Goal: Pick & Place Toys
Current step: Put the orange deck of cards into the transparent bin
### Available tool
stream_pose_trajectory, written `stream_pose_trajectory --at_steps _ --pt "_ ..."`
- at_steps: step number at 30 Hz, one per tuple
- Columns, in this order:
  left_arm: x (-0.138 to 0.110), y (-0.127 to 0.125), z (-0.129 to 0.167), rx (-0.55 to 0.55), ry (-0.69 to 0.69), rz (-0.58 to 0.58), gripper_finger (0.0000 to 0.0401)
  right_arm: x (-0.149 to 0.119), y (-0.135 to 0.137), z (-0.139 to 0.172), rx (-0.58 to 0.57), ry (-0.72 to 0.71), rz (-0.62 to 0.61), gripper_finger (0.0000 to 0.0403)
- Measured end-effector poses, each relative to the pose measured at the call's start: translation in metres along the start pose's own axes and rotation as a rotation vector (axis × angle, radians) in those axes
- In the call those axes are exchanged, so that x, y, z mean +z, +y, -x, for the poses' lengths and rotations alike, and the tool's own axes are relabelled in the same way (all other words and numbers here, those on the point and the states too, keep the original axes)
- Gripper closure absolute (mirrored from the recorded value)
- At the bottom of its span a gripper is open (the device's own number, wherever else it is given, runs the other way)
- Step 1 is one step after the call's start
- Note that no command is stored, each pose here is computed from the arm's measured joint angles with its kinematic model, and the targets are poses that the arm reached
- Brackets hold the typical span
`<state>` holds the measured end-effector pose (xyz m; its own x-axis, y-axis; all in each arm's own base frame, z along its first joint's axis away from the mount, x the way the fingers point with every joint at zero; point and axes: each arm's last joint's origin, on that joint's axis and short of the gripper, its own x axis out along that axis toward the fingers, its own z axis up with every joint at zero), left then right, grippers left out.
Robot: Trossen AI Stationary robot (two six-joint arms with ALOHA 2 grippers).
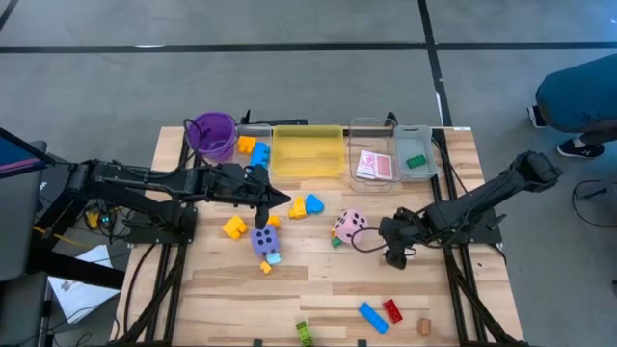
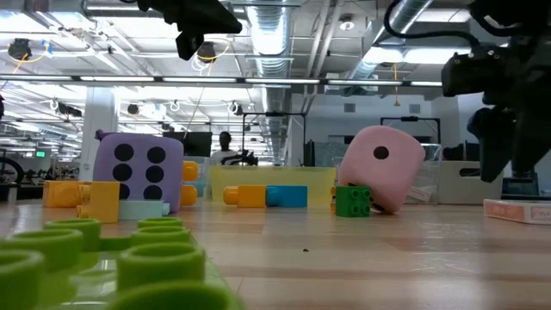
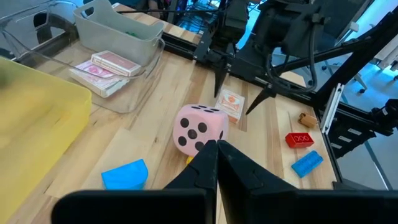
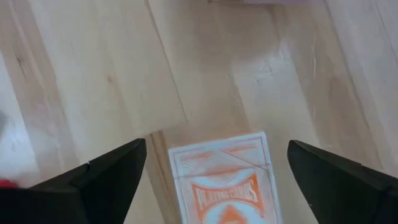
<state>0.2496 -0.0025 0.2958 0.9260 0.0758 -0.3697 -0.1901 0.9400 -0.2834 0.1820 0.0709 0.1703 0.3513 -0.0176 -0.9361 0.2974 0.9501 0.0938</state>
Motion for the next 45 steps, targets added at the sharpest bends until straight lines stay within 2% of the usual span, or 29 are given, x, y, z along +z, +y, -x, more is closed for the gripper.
stream_pose_trajectory --at_steps 4,10,28,37,45 --pt "0.0000 0.0000 0.0000 0.000 0.000 0.000 0.0401 -0.0021 -0.0032 -0.0001 -0.028 0.026 0.065 0.0008" --pt "-0.0001 -0.0001 -0.0001 0.000 0.000 0.000 0.0401 -0.0026 -0.0031 0.0000 -0.029 0.029 0.101 0.0006" --pt "0.0000 0.0000 0.0000 0.000 0.000 -0.002 0.0401 0.0019 0.0009 0.0000 0.006 -0.021 0.104 0.0012" --pt "-0.0002 0.0000 0.0000 0.000 0.002 -0.003 0.0401 0.0014 0.0005 0.0000 0.002 -0.016 0.100 0.0012" --pt "-0.0057 0.0020 0.0001 0.021 0.059 -0.008 0.0401 -0.0024 -0.0025 0.0000 -0.024 0.027 0.067 0.0012"
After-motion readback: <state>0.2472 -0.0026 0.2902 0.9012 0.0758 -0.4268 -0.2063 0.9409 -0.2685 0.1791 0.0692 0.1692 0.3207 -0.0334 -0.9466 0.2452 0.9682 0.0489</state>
